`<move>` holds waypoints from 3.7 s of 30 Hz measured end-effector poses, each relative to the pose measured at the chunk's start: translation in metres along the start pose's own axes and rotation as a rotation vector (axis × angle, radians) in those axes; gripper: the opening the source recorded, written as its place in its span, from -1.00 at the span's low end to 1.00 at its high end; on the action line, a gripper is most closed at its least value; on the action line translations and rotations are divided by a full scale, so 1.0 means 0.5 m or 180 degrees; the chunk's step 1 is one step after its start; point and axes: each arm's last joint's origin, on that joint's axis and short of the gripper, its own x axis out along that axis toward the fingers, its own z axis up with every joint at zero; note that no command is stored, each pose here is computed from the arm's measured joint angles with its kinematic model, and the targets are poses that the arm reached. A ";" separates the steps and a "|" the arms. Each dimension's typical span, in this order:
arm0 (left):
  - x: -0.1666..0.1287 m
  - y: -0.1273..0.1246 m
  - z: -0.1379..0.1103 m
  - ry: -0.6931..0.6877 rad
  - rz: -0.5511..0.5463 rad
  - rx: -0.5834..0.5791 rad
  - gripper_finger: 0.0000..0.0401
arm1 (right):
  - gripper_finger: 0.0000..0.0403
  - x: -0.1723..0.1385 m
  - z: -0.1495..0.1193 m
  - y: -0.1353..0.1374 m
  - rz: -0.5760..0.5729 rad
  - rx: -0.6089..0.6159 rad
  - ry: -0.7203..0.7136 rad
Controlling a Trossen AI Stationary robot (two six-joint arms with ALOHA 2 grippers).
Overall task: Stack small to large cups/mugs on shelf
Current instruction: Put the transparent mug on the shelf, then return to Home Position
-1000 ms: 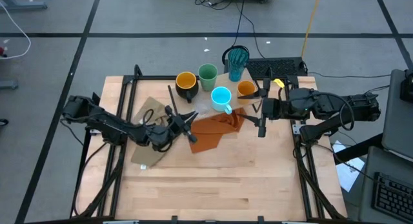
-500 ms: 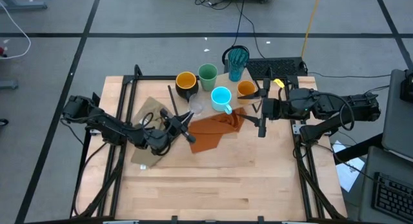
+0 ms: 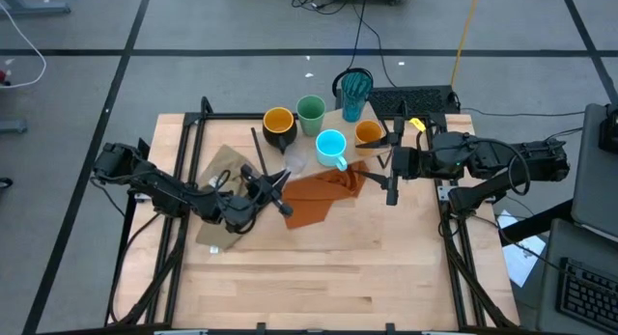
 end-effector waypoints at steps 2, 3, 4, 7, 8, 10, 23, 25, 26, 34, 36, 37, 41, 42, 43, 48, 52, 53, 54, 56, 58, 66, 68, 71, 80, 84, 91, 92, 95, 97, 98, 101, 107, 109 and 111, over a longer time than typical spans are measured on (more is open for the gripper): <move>0.000 -0.001 -0.001 0.0006 -0.0047 0.0010 -0.92 | 0.23 0.000 0.000 0.000 0.0000 0.0000 0.0000; 0.000 -0.001 -0.001 0.0006 -0.0059 0.0013 -0.92 | 0.23 0.000 0.000 0.000 0.0000 0.0000 0.0000; 0.000 -0.001 -0.001 0.0007 -0.0064 0.0015 -0.92 | 0.23 0.000 0.000 0.000 0.0001 0.0000 0.0000; 0.000 -0.001 -0.004 0.0041 -0.0068 0.0031 -0.92 | 0.23 0.000 0.000 0.000 0.0001 0.0000 0.0000; 0.000 -0.001 -0.006 0.0054 -0.0069 0.0048 -0.92 | 0.23 0.000 0.000 0.000 0.0000 -0.0001 0.0000; 0.000 -0.001 -0.008 0.0077 -0.0069 0.0031 -0.92 | 0.23 0.000 0.000 0.000 0.0002 0.0000 -0.0001; 0.000 -0.002 -0.013 0.0125 -0.0140 -0.0031 -0.90 | 0.23 0.000 0.000 0.000 0.0004 -0.0002 0.0005; 0.000 -0.002 -0.013 0.0126 -0.0140 -0.0027 -0.90 | 0.23 0.000 0.000 0.000 0.0003 -0.0002 0.0005; 0.000 -0.002 -0.013 0.0126 -0.0141 -0.0019 -0.91 | 0.23 0.000 0.000 0.000 0.0003 -0.0002 0.0005; 0.009 0.003 -0.014 0.0139 -0.0107 -0.0038 -0.82 | 0.23 0.000 -0.001 0.000 0.0005 -0.0003 0.0008; 0.015 0.006 -0.014 0.0151 -0.0136 -0.0051 -0.78 | 0.23 0.000 -0.002 0.000 0.0009 0.0004 0.0023; 0.017 0.006 -0.014 0.0158 -0.0169 -0.0060 -0.78 | 0.23 0.000 -0.002 0.001 0.0013 0.0021 0.0032; 0.024 0.009 -0.014 0.0172 -0.0247 -0.0064 -0.85 | 0.23 0.000 -0.005 0.002 0.0031 0.0054 0.0071; 0.026 0.009 -0.014 0.0176 -0.0269 -0.0065 -0.87 | 0.23 0.000 -0.005 0.002 0.0035 0.0049 0.0084; 0.027 0.010 -0.014 0.0177 -0.0285 -0.0068 -0.89 | 0.23 0.000 -0.006 0.002 0.0037 0.0045 0.0096; 0.027 0.010 -0.014 0.0176 -0.0282 -0.0052 -0.81 | 0.23 0.000 -0.008 0.002 0.0045 0.0035 0.0115; 0.030 0.012 -0.014 0.0179 -0.0265 -0.0067 -0.63 | 0.23 0.000 -0.008 0.003 0.0047 0.0031 0.0125; 0.031 0.013 -0.014 0.0180 -0.0258 -0.0075 -0.60 | 0.23 0.000 -0.008 0.003 0.0047 0.0029 0.0127; 0.032 0.013 -0.014 0.0181 -0.0251 -0.0087 -0.57 | 0.23 0.000 -0.008 0.002 0.0046 0.0031 0.0127; 0.035 0.015 -0.014 0.0186 -0.0261 -0.0091 -0.51 | 0.23 0.000 -0.008 0.003 0.0047 0.0031 0.0127; 0.038 0.016 -0.015 0.0192 -0.0289 -0.0096 -0.48 | 0.23 0.000 -0.008 0.003 0.0048 0.0032 0.0127; 0.041 0.017 -0.015 0.0201 -0.0382 -0.0075 -0.37 | 0.23 0.000 -0.009 0.003 0.0049 0.0030 0.0136; 0.041 0.016 -0.015 0.0198 -0.0399 -0.0005 -0.35 | 0.23 0.000 -0.010 0.003 0.0053 0.0024 0.0151; 0.041 0.016 -0.014 0.0193 -0.0408 0.0047 -0.34 | 0.23 0.000 -0.010 0.003 0.0055 0.0021 0.0160; 0.032 0.028 0.011 0.0086 -0.0438 0.0100 -0.33 | 0.23 0.000 -0.010 0.003 0.0056 0.0022 0.0158; 0.022 0.034 0.027 0.0018 -0.0466 0.0095 -0.33 | 0.23 0.000 -0.010 0.003 0.0055 0.0023 0.0154; -0.023 0.058 0.083 -0.0241 -0.0612 0.0245 -0.33 | 0.23 0.000 -0.010 0.003 0.0055 0.0021 0.0149; -0.034 0.066 0.098 -0.0310 -0.0649 0.0220 -0.33 | 0.23 0.000 -0.010 0.003 0.0054 0.0025 0.0148; -0.074 0.097 0.148 -0.0561 -0.0836 0.0073 -0.33 | 0.23 0.000 -0.010 0.003 0.0055 0.0025 0.0149; -0.103 0.122 0.182 -0.0768 -0.1065 -0.0098 -0.33 | 0.23 0.000 -0.010 0.003 0.0054 0.0028 0.0148; -0.117 0.136 0.195 -0.0866 -0.1209 -0.0184 -0.33 | 0.23 0.000 -0.010 0.003 0.0055 0.0038 0.0148; -0.152 0.172 0.223 -0.1098 -0.1688 -0.0388 -0.33 | 0.23 0.000 -0.010 0.003 0.0054 0.0083 0.0148; -0.191 0.222 0.234 -0.1109 -0.2397 -0.0552 -0.33 | 0.23 0.000 -0.010 0.003 0.0053 0.0112 0.0147; -0.196 0.232 0.231 -0.1034 -0.2484 -0.0598 -0.33 | 0.23 0.000 -0.010 0.003 0.0053 0.0112 0.0147; -0.201 0.239 0.230 -0.1006 -0.2543 -0.0596 -0.33 | 0.23 0.000 -0.009 0.003 0.0053 0.0113 0.0146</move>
